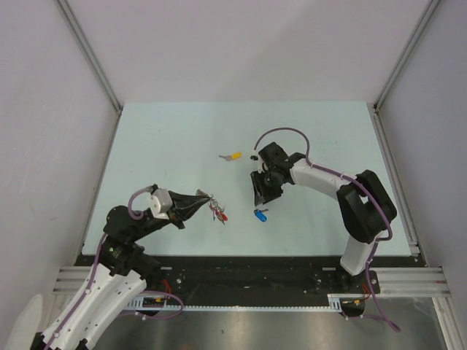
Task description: Put the keys on the keyring
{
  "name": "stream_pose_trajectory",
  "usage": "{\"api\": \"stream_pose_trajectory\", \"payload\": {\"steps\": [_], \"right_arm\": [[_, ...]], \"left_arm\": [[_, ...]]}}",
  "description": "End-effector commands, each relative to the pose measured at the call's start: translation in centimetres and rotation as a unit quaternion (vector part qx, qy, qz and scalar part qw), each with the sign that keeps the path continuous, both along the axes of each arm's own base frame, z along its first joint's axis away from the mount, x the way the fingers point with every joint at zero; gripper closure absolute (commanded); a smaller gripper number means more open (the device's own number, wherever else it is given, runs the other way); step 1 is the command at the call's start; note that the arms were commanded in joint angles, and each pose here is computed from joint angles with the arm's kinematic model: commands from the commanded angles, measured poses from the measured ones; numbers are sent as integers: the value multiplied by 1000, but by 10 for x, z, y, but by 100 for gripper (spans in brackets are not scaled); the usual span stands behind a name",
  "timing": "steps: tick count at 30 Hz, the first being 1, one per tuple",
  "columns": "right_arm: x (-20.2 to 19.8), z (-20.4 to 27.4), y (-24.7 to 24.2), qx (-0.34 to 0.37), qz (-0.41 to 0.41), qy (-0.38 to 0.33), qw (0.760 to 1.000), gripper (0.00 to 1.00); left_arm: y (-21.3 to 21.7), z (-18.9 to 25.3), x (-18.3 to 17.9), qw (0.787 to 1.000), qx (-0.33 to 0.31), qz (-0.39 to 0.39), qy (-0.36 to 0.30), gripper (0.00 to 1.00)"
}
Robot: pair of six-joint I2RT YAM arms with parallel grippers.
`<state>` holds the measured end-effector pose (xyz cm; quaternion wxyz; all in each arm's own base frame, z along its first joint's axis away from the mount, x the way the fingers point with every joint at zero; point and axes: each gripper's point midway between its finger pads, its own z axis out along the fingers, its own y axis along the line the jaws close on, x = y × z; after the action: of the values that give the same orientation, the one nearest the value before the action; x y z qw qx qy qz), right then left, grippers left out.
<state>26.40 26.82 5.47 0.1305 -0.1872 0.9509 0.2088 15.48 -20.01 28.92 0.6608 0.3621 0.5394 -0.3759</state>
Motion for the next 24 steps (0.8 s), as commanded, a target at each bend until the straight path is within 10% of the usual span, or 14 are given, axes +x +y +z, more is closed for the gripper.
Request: {"api": "stream_pose_trajectory", "payload": {"steps": [1, 24], "right_arm": [[0, 6, 11, 20, 17, 38, 999, 61], [-1, -32, 12, 11, 31, 100, 994, 73]], "left_arm": [[2, 14, -5, 1000, -17, -5, -14, 100], [3, 17, -9, 1000, -20, -8, -19, 100]]}}
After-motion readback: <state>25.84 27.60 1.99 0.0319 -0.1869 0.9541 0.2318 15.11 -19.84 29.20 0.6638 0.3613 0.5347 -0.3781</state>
